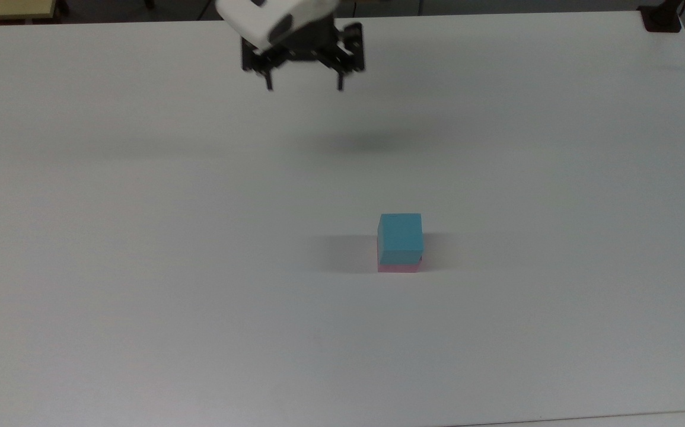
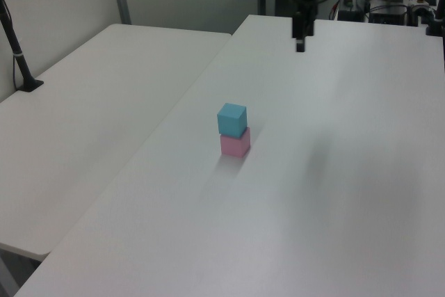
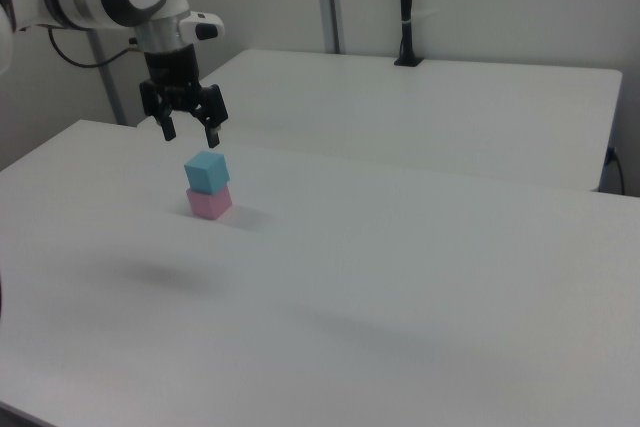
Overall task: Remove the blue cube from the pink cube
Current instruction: 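Lower the gripper around the light blue cube and close it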
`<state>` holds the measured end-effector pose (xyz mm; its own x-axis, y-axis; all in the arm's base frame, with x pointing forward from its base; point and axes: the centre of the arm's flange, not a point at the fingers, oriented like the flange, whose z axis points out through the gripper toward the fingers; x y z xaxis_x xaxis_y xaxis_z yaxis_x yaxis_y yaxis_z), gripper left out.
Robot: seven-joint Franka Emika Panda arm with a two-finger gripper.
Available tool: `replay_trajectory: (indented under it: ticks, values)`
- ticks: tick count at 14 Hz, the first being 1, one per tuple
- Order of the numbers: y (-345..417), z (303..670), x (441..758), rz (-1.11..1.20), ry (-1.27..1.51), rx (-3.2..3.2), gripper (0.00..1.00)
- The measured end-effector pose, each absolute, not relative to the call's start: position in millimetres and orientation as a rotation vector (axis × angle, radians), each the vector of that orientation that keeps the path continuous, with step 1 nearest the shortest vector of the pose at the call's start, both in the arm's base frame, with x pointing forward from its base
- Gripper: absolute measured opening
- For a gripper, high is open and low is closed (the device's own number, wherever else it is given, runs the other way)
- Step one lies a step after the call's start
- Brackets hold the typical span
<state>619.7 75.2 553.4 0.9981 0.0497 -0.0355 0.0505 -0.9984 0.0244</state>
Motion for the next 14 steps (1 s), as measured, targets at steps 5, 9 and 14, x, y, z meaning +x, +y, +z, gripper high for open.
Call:
replay_trajectory:
  ticks: [5, 9, 14]
  values:
    - [115, 514, 676, 0.216, -0.013, 3.150, 1.00]
    - [150, 477, 693, 0.249, 0.041, 3.153, 1.00]
    - [190, 436, 701, 0.265, 0.020, 3.144, 1.00]
